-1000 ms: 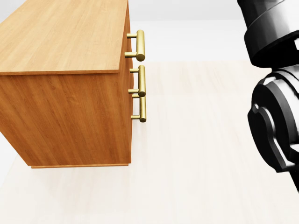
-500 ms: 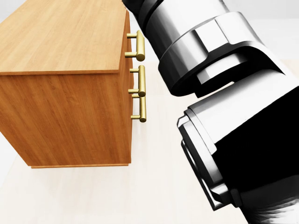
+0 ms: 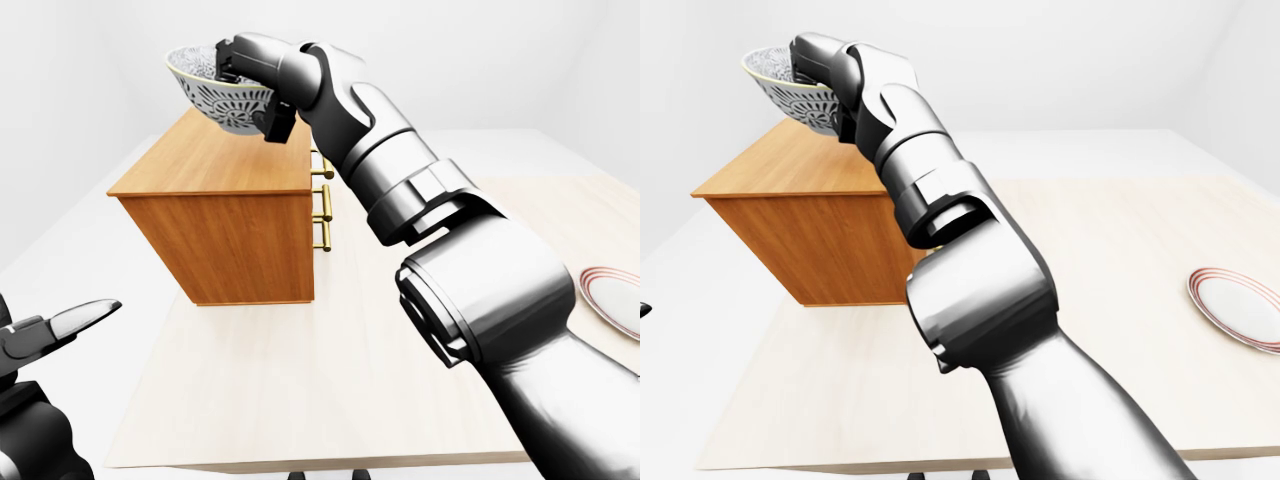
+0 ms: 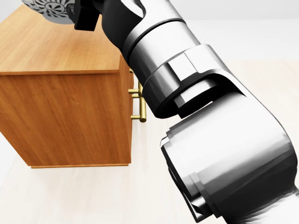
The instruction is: Put the bowl on top of the cabinet.
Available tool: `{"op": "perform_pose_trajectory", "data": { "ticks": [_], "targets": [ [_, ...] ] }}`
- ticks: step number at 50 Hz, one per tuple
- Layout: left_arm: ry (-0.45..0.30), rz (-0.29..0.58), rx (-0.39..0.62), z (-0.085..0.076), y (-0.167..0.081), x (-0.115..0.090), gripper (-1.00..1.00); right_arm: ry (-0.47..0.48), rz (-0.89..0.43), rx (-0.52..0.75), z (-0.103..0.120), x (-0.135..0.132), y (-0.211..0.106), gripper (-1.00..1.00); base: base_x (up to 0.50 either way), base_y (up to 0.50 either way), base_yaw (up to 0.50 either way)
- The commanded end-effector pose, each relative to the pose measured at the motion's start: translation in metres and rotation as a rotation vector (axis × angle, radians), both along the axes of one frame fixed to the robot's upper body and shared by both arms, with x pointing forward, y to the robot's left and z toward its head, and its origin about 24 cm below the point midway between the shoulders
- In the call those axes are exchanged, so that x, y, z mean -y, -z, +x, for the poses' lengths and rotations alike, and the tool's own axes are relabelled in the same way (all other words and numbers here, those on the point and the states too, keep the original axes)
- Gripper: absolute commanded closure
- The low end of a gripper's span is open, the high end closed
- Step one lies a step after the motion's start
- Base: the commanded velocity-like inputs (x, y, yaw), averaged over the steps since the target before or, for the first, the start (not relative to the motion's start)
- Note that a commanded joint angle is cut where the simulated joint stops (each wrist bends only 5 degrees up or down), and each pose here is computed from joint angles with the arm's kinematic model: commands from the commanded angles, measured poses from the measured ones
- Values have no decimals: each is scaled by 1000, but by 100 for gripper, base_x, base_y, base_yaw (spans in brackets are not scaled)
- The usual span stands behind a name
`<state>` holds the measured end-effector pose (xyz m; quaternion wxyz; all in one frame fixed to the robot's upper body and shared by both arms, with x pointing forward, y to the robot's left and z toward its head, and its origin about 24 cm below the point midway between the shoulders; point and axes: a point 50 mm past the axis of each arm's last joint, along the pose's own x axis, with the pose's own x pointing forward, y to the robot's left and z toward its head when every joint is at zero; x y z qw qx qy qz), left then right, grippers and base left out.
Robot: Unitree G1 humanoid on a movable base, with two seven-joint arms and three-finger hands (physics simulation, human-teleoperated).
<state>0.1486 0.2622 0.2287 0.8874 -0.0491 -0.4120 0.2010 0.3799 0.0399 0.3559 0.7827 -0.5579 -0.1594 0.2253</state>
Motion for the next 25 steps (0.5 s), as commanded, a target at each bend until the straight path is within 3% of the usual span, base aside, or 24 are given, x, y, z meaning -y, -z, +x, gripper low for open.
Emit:
{"op": "perform_pose_trajectory", "data": {
  "ticks": [1,25],
  "targets": [
    [2,-1,-2,0,0,0,-100,25,-35,13,4,2,10,100,0,0,0],
    [3,2,-6,0,1,1,-100,40,-56,-52,12,7,37,100,0,0,0]
  ]
}}
